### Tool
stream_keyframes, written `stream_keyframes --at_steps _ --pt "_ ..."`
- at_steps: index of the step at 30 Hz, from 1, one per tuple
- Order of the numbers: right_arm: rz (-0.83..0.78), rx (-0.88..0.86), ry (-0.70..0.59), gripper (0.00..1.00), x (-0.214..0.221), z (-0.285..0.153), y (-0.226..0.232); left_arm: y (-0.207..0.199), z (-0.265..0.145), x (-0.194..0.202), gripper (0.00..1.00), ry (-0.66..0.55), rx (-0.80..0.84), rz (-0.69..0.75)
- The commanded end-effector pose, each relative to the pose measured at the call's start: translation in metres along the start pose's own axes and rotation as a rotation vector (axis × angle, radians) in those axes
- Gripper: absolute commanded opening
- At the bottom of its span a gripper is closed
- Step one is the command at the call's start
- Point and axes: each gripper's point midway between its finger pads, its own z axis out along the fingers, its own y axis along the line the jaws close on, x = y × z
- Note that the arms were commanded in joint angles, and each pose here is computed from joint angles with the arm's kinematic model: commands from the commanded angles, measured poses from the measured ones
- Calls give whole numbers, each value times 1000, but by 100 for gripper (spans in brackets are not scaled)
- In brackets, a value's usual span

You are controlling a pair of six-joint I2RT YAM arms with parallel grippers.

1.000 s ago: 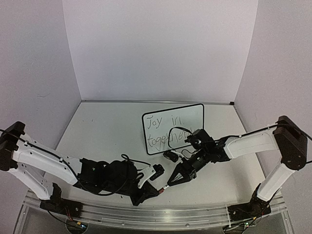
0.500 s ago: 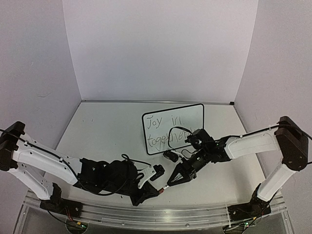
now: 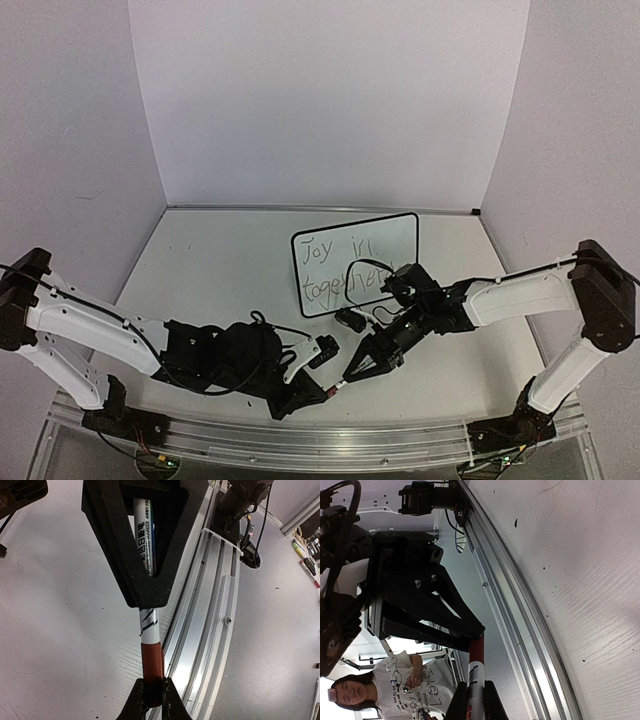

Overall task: Write a sentence on the whiteboard
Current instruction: Insert the whiteboard marker without the cap into the whiteboard marker, then put down the whiteboard marker at the center of the board.

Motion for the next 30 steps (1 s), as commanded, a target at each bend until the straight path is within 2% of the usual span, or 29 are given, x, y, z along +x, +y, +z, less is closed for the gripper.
stream_keyframes --at_steps 1,6,9,11,14,18,20,24,30 --pt "-186 -93 28 0 2 12 46 -40 -50 -160 0 -532 138 36" --pt "-187 -85 22 0 3 12 45 -37 -50 -159 0 -526 139 31" --pt "-181 -43 -13 0 -2 11 39 -29 -48 -150 0 -482 104 26" --pt "-170 6 -60 0 -10 8 30 -15 -47 -138 11 -443 56 4" --pt "-105 129 -158 0 -24 -12 -1 20 -54 -113 44 -390 -62 -70" --pt "51 270 -344 0 -41 -64 -53 64 -70 -79 75 -313 -217 -166" --pt "125 325 -414 0 -42 -88 -75 85 -82 -68 81 -279 -288 -217" --pt "216 428 -532 1 -42 -130 -104 120 -110 -50 87 -256 -426 -298" --pt "402 588 -682 2 -28 -190 -155 174 -142 -31 89 -215 -549 -455"
